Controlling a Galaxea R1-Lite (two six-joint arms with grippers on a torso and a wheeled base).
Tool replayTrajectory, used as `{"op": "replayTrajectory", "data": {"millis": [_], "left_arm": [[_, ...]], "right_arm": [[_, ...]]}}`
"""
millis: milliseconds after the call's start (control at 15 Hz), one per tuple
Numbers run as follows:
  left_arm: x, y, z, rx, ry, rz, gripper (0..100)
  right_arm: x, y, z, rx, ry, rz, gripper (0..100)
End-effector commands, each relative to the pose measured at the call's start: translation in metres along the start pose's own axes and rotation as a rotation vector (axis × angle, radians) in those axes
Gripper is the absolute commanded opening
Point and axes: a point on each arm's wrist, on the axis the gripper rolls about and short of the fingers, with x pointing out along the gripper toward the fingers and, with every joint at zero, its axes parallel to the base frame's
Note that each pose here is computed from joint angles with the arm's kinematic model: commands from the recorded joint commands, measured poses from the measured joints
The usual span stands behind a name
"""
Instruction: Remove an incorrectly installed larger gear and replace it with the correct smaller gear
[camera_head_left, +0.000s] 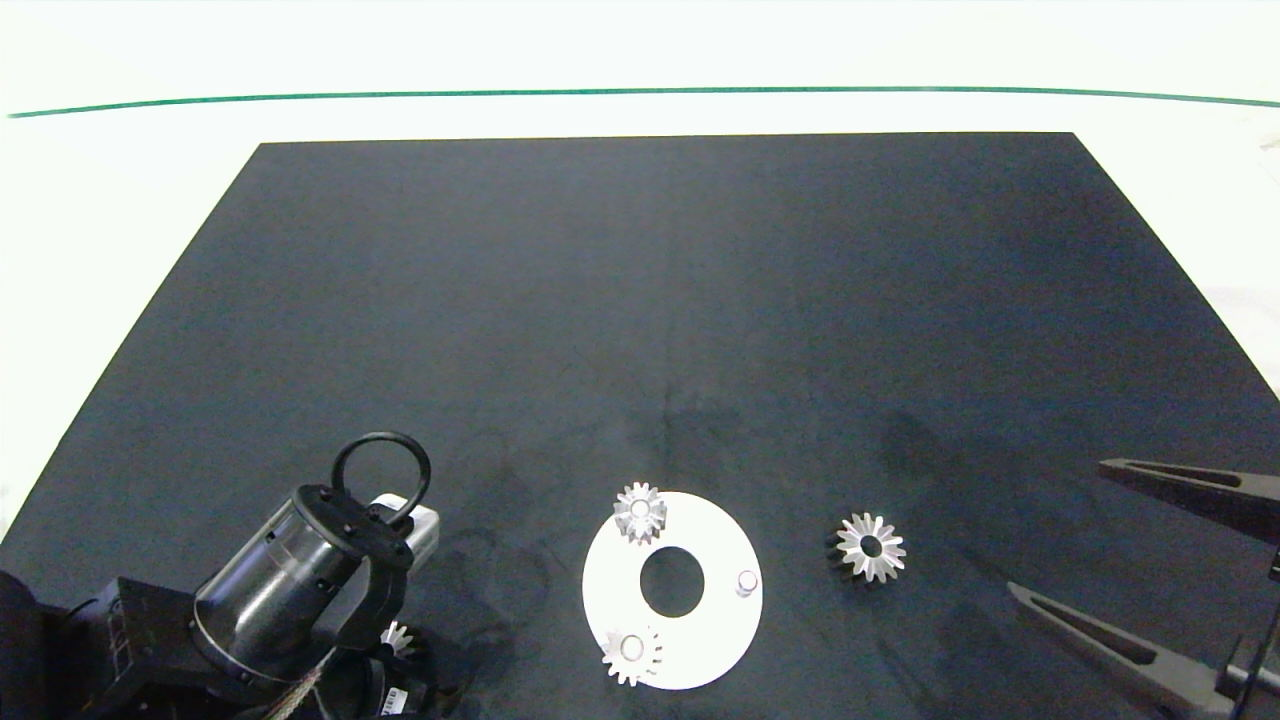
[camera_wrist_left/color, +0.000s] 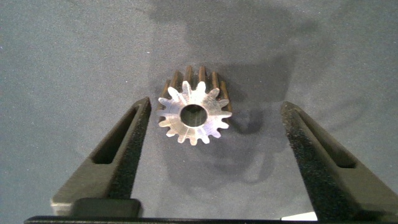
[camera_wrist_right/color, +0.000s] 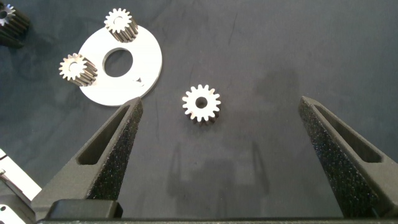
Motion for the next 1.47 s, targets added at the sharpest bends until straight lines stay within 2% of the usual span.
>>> {"op": "replayTrajectory", "data": {"millis": [67,1067,1467], "left_arm": [[0.0011,-0.0005,0.0007,-0.002,-0.002,0.003,77],[0.0019,-0.0022,0.0010,0.004,-0.001,0.003,45],[-0.0029,-0.0010,0.0086,-0.016,-0.048,-0.006,33]], "right_arm": [[0.0005,0.0001,0.0000,-0.002,0.001,0.000,100],[0.0015,0.0002,-0.0001,-0.002,0.004,0.001,100],[0.0039,0.0010,-0.0022,-0.004,0.017,0.003,100]]}}
